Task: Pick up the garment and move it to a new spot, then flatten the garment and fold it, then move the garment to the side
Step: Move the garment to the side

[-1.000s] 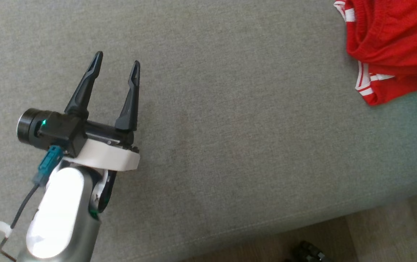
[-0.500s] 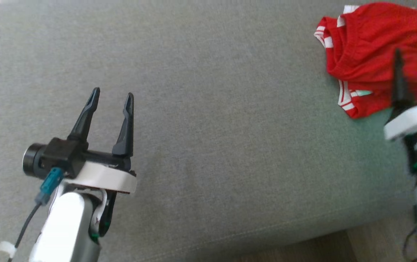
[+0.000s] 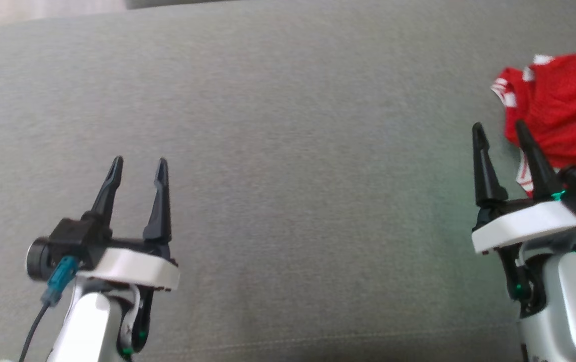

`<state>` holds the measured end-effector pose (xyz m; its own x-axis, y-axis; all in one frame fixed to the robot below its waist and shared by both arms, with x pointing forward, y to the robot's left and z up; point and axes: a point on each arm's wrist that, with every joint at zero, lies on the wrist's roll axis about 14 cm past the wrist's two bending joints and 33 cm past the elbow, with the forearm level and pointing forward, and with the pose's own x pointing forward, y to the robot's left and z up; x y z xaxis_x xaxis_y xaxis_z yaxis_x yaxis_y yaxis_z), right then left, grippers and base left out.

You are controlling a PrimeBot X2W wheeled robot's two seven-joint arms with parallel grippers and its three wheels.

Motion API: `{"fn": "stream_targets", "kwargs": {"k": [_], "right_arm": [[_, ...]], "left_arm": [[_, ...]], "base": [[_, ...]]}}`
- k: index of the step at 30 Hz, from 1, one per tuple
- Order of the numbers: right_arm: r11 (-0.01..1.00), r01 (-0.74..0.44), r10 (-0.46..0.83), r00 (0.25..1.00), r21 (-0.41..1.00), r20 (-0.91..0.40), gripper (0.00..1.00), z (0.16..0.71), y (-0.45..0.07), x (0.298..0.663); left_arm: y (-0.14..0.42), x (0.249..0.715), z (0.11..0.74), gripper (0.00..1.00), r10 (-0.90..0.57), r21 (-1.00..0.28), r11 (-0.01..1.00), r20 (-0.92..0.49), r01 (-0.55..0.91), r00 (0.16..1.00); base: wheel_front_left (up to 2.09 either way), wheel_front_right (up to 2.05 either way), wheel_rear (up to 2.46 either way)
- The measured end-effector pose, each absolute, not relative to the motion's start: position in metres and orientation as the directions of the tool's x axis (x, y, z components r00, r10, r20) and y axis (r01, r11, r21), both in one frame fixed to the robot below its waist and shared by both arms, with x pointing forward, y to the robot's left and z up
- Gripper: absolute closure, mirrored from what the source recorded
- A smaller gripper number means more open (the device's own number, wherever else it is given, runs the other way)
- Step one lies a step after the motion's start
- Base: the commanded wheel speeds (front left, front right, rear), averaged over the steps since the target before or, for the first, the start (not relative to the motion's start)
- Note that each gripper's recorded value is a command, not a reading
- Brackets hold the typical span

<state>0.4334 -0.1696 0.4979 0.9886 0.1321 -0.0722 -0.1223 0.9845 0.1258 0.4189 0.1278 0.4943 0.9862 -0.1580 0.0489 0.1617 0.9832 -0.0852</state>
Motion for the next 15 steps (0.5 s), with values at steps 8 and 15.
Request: {"fn": "stream_targets", "kwargs": {"k": [8, 15], "right_arm": [[0.971, -0.213, 0.218, 0.975, 0.110, -0.032, 0.00, 0.510, -0.133, 0.426], [0.971, -0.218, 0.224, 0.973, 0.101, -0.053, 0.00, 0.506, -0.130, 0.400]], "left_arm": [[0.161, 0.388, 0.498, 0.00, -0.064, -0.074, 0.995, 0.043, 0.067, 0.997], [0.164, 0.367, 0.504, 0.00, -0.053, -0.073, 0.996, 0.058, 0.058, 0.997]], "base": [[0.00, 0.00, 0.00], [0.00, 0.00, 0.00]]}}
